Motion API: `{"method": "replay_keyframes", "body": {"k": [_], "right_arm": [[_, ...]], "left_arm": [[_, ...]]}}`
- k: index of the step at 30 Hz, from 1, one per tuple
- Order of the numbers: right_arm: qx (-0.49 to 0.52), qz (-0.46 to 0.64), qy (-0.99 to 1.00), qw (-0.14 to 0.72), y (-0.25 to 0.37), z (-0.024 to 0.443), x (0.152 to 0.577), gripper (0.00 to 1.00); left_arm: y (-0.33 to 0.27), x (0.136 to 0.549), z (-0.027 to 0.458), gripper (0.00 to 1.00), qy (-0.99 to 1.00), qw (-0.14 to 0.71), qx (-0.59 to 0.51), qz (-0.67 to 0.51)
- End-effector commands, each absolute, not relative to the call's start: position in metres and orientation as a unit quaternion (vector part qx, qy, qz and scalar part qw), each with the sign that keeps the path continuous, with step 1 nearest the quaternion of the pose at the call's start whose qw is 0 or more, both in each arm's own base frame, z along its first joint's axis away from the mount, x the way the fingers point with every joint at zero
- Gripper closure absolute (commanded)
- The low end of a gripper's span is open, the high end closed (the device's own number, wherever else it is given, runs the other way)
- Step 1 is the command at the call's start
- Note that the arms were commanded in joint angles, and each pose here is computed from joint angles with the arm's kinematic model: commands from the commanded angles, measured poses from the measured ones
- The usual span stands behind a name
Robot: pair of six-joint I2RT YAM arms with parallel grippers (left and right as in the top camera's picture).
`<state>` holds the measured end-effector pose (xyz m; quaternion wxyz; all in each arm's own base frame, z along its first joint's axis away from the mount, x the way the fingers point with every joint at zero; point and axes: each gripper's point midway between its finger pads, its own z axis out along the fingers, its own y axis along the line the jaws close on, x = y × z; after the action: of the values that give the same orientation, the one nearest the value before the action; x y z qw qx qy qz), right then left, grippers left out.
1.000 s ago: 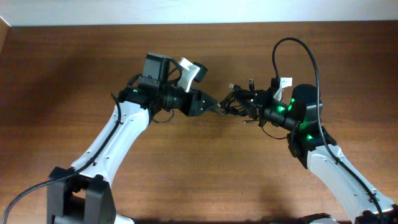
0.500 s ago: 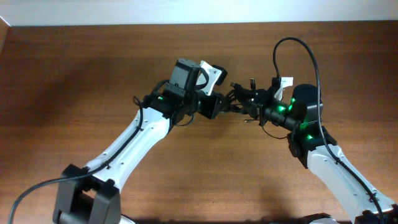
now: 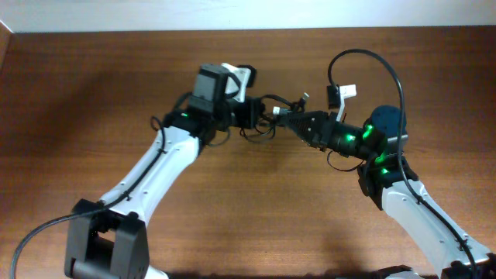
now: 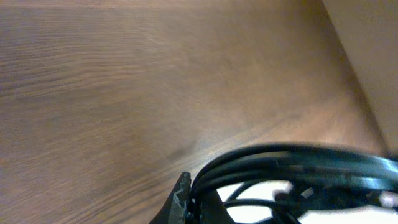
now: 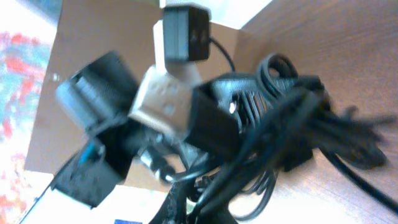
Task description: Untangle cables
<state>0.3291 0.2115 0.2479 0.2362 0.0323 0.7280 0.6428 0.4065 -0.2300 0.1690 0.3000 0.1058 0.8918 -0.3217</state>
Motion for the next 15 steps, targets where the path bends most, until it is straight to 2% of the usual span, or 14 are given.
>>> {"method": "replay_keyframes", "body": {"k": [1,5,11,13,14,15], "right_arm": [[-0.065,0.642,0.717,0.265,0.217,0.261,0.312,0.96],[-0.089,0.63,0.727,0.259,0.219,0.249,0.306,0.96],[0.051,0.505,0.837,0.206,0.192,0.159,0.316,0.94],[0.069,0.483,0.85,0.2,0.187,0.148,0.315,0.88],[0.057,0.48,0.85,0.207,0.187,0.148,0.316,0.76],[0.053,0.478,0.851,0.212,0.186,0.148,0.316,0.7]], "left_arm": [[-0.189,0.43,0.164,1.0,0.897,0.298,0.022,-0.324],[-0.188,0.433,0.175,1.0,0.884,0.302,0.029,-0.357],[-0.162,0.453,0.207,1.0,0.843,0.333,0.002,-0.422],[-0.149,0.451,0.214,1.0,0.831,0.326,0.005,-0.451],[-0.146,0.449,0.216,1.0,0.827,0.322,0.007,-0.46],[-0.145,0.447,0.217,1.0,0.825,0.322,0.018,-0.465]]}}
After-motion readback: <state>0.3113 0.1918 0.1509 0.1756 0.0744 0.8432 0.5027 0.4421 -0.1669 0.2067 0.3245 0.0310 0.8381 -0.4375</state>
